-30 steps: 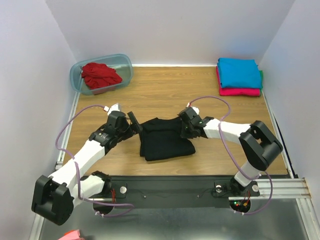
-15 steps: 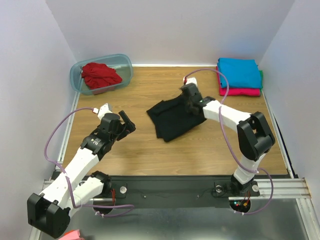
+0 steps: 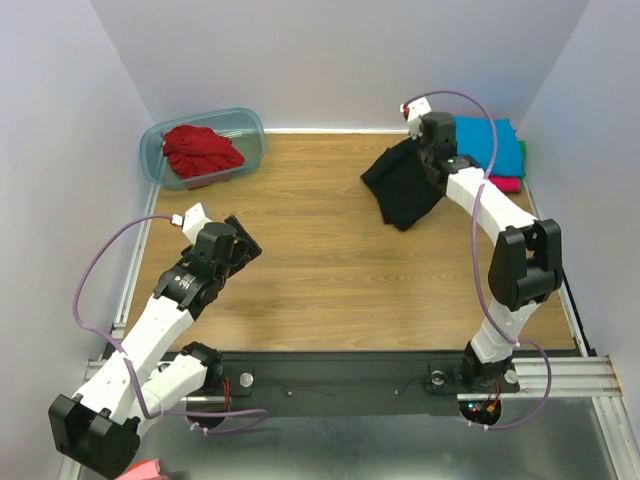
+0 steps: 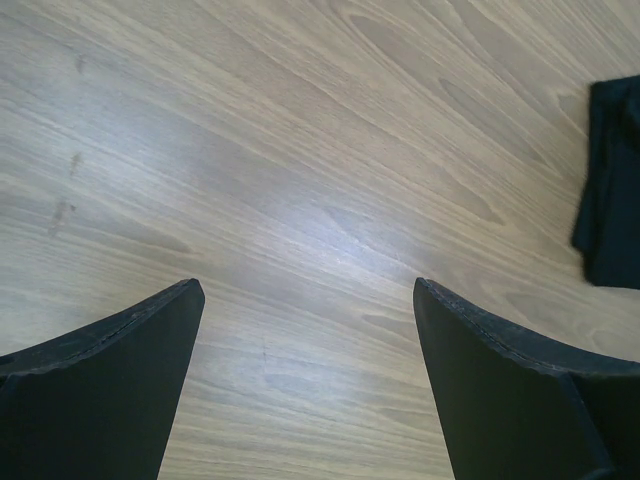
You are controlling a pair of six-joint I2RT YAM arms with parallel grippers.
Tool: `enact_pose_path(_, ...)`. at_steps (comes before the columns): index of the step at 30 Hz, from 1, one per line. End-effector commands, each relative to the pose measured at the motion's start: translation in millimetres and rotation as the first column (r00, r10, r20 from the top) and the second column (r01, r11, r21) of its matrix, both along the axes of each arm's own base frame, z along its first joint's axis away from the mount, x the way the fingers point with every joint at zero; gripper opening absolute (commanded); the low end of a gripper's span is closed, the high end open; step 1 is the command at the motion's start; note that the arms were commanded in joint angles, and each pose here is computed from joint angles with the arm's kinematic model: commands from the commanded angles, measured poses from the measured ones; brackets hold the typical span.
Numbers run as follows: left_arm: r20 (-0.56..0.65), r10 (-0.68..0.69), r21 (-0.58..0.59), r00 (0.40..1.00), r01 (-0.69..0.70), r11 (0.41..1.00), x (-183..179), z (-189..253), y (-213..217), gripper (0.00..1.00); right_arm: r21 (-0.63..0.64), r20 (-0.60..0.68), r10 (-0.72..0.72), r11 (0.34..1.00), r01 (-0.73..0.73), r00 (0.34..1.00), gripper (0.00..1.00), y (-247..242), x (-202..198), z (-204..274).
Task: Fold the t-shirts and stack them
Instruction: Neatly place the folded tshirt to the corner
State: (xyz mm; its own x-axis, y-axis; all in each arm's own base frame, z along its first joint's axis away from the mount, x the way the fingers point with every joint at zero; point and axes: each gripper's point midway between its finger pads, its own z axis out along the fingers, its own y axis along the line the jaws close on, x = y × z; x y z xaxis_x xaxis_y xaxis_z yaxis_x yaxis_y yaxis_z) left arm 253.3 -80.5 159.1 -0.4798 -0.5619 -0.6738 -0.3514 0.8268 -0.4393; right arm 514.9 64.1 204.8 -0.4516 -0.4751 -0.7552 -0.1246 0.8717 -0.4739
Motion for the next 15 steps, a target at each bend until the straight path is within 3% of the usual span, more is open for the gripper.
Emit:
enact_pose_path(1,0.054,0.094,0.020,0.994,-0.096,0.995,3,25,18,0.98,-0.048,0.220,0.000,0.999,0.011,0.976,0.00,-33,42,84)
enact_pose_path(8,0.066,0.114,0.031,0.991,-0.116,0.993,6,33,22,0.98,-0.025,0.315,-0.069,0.996,0.080,0.947,0.00,-75,73,124)
enact_pose_path(15,0.048,0.130,0.063,0.990,-0.133,0.989,10,30,25,0.98,-0.066,0.336,-0.085,0.991,0.113,0.938,0.00,-90,93,131)
